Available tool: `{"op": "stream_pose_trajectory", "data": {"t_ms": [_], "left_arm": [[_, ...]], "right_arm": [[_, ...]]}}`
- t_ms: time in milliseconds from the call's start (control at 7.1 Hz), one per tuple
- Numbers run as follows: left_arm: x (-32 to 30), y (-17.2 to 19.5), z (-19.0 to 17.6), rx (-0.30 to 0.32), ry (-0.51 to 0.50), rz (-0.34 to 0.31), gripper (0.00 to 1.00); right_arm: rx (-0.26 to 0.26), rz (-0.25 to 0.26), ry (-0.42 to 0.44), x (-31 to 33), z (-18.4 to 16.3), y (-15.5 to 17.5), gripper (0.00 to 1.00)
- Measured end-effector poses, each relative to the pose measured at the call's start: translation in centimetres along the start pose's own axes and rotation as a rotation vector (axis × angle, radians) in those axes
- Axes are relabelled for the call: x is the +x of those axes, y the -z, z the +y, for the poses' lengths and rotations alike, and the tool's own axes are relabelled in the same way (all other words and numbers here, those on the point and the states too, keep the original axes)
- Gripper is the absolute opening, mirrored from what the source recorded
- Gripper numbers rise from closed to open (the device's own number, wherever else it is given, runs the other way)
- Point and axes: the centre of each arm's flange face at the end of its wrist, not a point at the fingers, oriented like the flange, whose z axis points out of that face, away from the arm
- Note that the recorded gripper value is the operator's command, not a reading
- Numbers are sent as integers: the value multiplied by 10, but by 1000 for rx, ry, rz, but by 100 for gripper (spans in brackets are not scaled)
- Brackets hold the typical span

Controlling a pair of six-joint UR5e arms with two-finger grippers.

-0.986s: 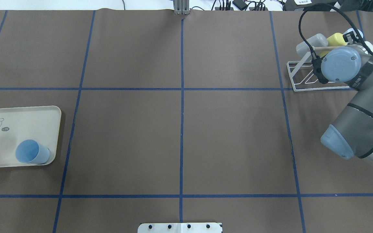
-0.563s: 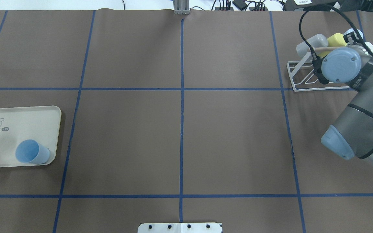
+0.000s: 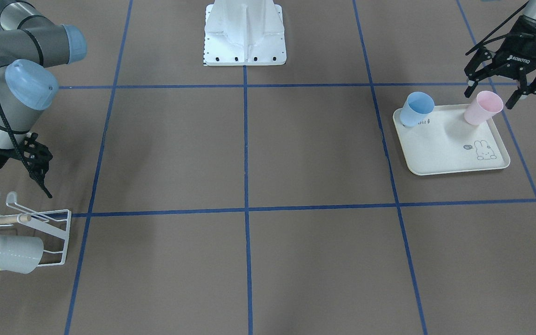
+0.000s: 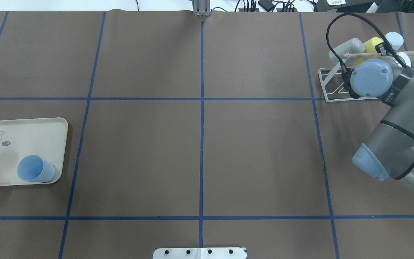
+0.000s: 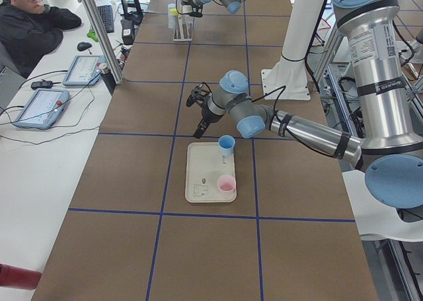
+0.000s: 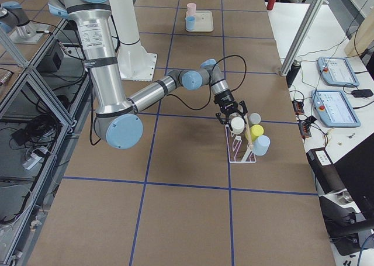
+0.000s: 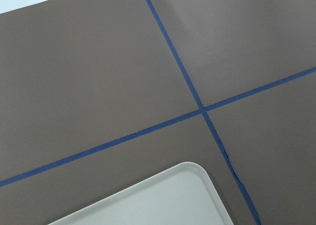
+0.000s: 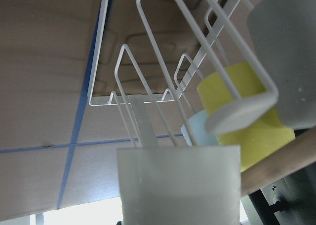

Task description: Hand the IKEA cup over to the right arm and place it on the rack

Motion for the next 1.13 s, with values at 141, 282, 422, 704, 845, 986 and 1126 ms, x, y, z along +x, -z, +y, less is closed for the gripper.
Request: {"op": "stream_pose_trajectory", "data": {"t_ms": [141,282,422,704,845,986,1126], "left_arm": [[0,0,0,0,0,1,100],[1,1,0,1,-1,1,100],[1,1,0,1,-1,1,100],[0,0,0,0,-1,1,100],[0,-1,0,-1,0,-1,100],[-1,-2,1,-1,1,-5,100],[-3,-4,2,-4,1,-12,100]], "right_arm": [[1,1,4,0,-1,1,99],[1,2,5,0,-2,1,99],[0,6,3,2,-2,2,99],[27,38,-25,20,-6,22,99],[81,60,-70,38,-9,46,99],[176,61,-139,53,-12,74,99],[298,40,-225,61,-13,105,99]]}}
